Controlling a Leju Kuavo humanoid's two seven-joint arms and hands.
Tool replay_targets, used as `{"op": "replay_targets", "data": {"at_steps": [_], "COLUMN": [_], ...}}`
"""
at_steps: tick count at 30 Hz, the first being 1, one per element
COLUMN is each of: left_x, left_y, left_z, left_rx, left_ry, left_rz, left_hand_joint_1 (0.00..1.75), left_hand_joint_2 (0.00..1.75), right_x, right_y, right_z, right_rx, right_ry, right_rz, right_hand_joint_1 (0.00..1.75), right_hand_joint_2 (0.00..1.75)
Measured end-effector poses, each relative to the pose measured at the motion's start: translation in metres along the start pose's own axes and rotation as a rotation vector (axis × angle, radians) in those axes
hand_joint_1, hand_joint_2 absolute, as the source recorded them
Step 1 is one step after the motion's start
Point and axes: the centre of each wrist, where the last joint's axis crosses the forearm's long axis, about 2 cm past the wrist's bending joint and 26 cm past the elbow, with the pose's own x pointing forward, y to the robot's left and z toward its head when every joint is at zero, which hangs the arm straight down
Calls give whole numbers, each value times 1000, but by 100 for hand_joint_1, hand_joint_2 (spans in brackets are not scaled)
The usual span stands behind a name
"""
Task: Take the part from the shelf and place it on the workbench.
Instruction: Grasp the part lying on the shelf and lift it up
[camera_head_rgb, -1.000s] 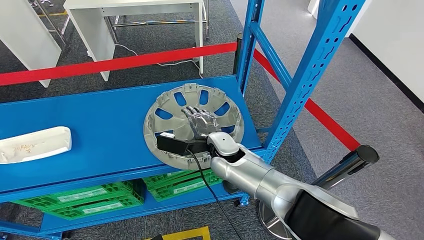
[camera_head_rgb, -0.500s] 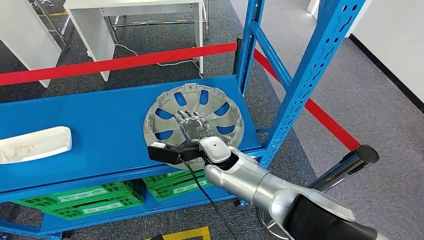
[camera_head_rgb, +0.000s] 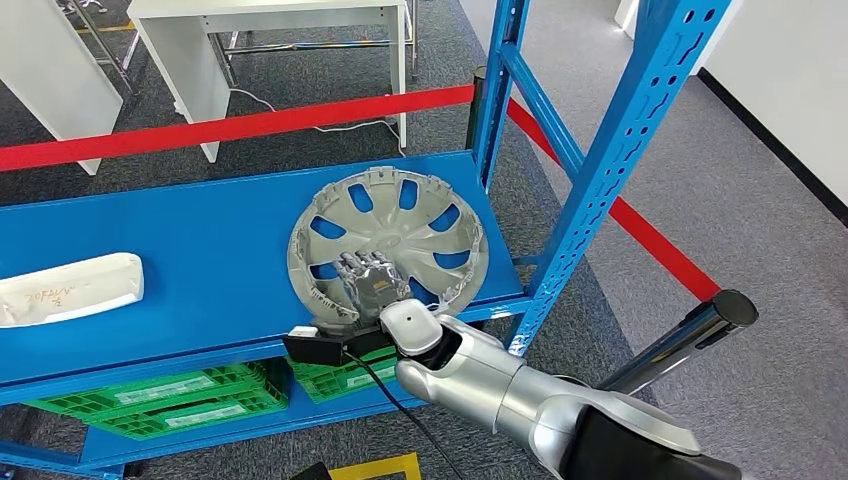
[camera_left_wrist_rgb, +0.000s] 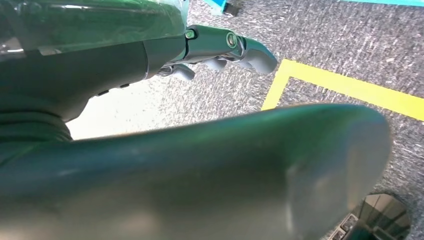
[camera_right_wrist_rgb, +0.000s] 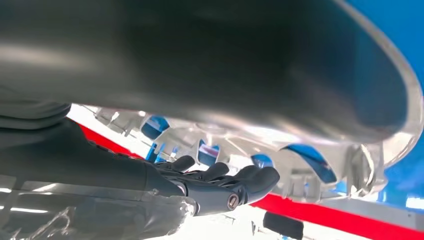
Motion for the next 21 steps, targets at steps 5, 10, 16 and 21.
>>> {"op": "replay_targets", "data": {"at_steps": [5,10,16,21], "left_x": [1,1,2,1], "left_y": [0,1,1,1], "left_z": [0,0,0,-1], "left_rx": [-2,-4,-6,-3], "left_ry": [-1,-2,0,5], "left_rz": [10,24,35,47], "left_hand_joint_1": [0,0,0,0], "left_hand_joint_2": [0,0,0,0], "right_x": [0,0,-1,-5], "right_y": [1,2,3,5], "right_z": [0,0,0,1], "right_rx": [12,25,48,68], "right_ry": [-16,-13,-1,3], "right_rz": [-14,-28,-28,-41], "right_hand_joint_1": [0,0,0,0], "right_hand_joint_2": [0,0,87,175]}}
